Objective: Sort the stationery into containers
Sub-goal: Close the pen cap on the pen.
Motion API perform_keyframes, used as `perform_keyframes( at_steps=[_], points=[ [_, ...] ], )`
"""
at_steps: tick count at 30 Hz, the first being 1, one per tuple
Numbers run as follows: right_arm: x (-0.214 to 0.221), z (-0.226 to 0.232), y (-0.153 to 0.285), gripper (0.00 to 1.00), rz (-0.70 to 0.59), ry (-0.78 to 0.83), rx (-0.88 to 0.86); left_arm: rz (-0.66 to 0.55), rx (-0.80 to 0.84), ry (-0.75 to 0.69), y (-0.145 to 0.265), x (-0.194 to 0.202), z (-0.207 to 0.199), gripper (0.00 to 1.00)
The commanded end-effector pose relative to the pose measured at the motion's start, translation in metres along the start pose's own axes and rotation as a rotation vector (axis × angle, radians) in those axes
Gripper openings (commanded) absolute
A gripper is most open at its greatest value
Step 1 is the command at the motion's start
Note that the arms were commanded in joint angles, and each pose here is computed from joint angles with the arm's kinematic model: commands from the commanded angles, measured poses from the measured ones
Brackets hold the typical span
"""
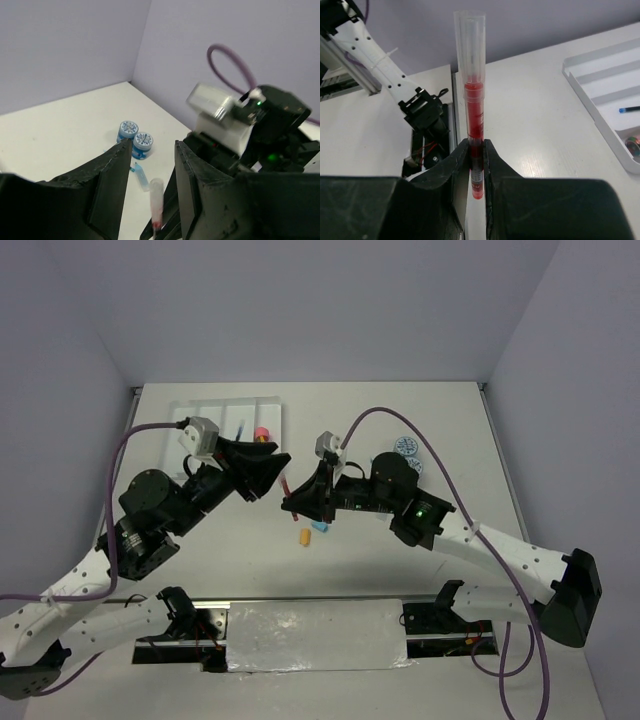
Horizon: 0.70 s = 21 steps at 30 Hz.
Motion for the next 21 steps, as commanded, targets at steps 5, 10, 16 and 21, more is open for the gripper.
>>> perform_keyframes(
  at_steps=[5, 10, 16, 21],
  points=[
    [-0.012, -0.005, 0.008, 0.0, -0.081, 0.042, 0.103, -0.019, 0.088, -0.048, -0.005, -0.019, -0.016, 0.51],
    [-0.021, -0.006, 0.01, 0.0, -0.082, 0.051, 0.123, 0.035, 0.111, -0.028, -0.009, 0.004, -0.014, 0.52],
    [-0.027, -0.003, 0.011, 0.0, -0.097, 0.058, 0.109, 0.092, 0.137, -0.013, -0.014, 0.024, -0.014, 0.44],
    [-0.031, -0.003, 0.01, 0.0, -0.105, 0.059, 0.112, 0.104, 0.141, -0.007, -0.016, 0.029, -0.013, 0.12]
  ],
)
Point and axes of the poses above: each gripper's point midway between its finger pads, its own y axis back along the fingers, its own z axis along the line the jaws close on, x = y × z, the point moved 5 cm from there along y, back along the fingers, and after that the axes turned 3 degrees about y, right-handed, at the moved point
